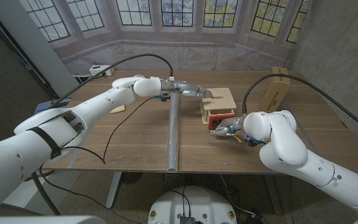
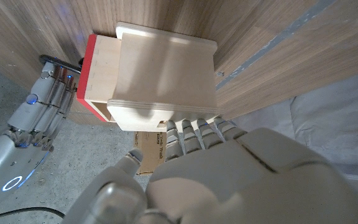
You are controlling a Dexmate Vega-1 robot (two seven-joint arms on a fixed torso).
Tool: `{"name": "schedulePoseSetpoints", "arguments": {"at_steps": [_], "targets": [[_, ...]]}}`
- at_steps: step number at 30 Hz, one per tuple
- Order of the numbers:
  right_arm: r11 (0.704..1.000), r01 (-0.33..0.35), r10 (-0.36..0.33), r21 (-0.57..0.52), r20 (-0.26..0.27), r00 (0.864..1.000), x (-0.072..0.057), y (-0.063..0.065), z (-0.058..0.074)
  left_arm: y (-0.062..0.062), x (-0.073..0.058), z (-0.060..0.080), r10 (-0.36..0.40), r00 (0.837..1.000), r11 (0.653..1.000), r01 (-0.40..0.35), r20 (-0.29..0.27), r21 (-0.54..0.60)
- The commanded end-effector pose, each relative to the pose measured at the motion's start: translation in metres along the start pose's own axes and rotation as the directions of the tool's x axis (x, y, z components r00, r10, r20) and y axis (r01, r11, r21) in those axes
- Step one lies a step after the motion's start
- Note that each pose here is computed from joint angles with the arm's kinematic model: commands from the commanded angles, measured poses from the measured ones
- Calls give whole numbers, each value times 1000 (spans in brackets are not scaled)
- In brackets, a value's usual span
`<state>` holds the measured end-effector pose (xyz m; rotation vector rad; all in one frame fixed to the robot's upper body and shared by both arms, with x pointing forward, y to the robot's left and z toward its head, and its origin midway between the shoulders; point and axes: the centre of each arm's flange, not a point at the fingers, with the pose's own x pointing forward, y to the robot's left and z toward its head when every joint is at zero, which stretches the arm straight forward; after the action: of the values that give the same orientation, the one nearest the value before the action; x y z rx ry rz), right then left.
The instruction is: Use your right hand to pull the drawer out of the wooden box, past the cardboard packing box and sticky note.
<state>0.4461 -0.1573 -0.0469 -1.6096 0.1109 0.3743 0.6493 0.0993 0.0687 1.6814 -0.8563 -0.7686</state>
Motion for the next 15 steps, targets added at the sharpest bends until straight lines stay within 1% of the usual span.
{"name": "schedulePoseSetpoints", "arguments": {"at_steps": [1,8,15], "targets": [[1000,-18,18,11,-18,1000,-3,2,-3,-1,1,-3,-1,1000,1000,1,1,-10],[999,-42,42,21,-24,999,-4,5,-6,-4,1,-5,-7,1000,1000,7,-3,-19],[998,-49,51,40,-37,998,-6,8,-5,-6,-1,-7,-13,1000,1000,13,-4,-28]]}}
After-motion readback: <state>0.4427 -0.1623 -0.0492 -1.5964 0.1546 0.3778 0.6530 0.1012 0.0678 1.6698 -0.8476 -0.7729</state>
